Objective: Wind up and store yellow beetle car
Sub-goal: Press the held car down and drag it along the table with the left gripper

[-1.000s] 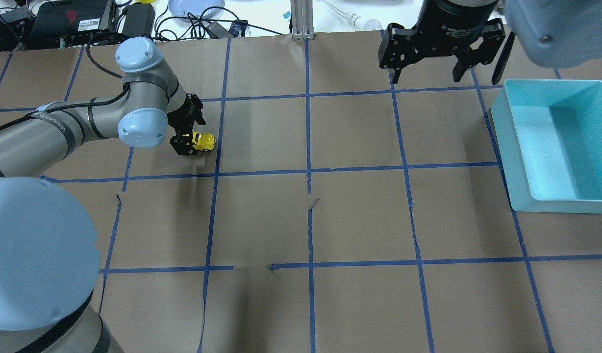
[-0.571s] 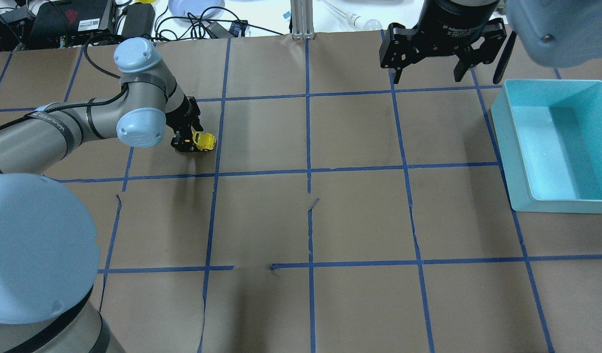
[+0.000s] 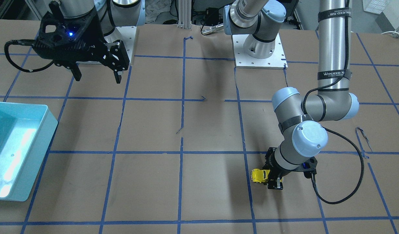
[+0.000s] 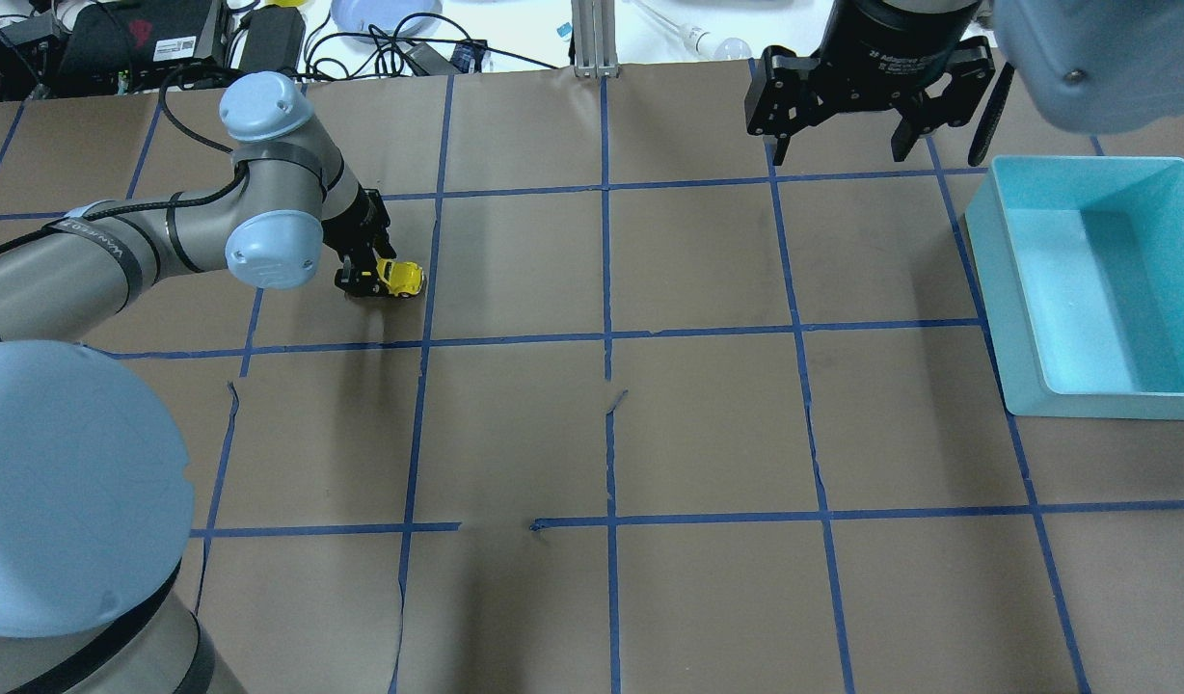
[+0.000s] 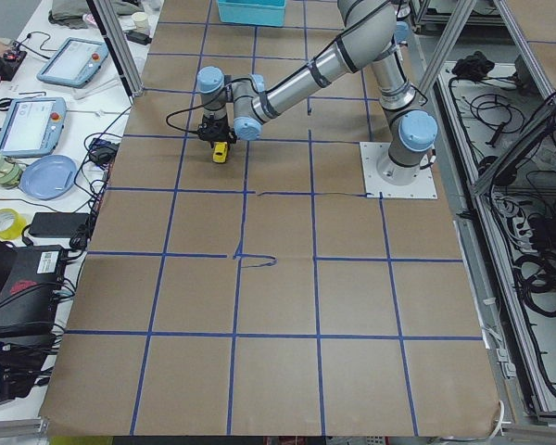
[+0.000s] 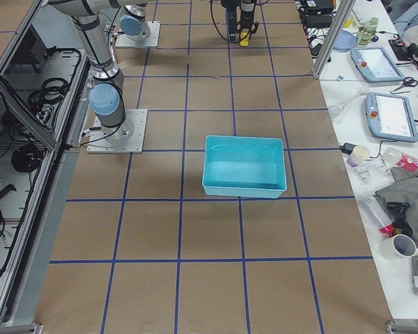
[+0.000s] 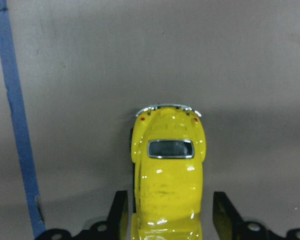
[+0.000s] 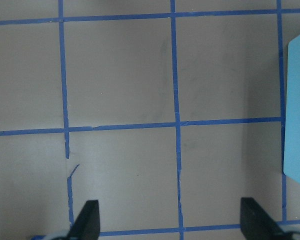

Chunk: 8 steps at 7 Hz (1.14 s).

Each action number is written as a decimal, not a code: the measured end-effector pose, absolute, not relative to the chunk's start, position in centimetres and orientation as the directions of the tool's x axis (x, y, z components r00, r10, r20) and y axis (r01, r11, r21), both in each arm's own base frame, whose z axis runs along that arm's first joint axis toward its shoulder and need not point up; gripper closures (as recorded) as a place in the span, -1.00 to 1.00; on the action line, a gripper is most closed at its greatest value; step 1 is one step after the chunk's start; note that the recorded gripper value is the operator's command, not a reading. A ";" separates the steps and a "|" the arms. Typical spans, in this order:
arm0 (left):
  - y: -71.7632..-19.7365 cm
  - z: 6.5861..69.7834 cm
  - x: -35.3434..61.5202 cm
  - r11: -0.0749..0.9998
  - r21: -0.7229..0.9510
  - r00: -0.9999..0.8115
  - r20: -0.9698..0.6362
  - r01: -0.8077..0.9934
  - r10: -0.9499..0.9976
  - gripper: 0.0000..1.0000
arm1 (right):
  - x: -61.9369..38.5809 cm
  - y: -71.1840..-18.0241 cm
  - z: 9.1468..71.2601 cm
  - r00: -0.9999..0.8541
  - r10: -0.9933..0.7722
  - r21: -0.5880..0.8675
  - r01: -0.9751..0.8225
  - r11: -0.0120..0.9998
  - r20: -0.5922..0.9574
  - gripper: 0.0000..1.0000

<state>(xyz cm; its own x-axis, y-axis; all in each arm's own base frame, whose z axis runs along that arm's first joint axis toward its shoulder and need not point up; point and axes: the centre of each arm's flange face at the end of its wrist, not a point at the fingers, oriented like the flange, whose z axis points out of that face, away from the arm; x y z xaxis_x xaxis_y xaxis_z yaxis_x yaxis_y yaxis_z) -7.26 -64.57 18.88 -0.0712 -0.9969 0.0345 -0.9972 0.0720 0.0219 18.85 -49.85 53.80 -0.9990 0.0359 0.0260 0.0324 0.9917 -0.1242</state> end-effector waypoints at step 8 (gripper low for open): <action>-64.5 20.9 -10.5 0.010 0.269 0.010 0.071 -0.963 -0.997 1.00 | 18.9 -49.9 53.8 -0.999 0.035 -0.126 0.031 0.992 0.024 -1.00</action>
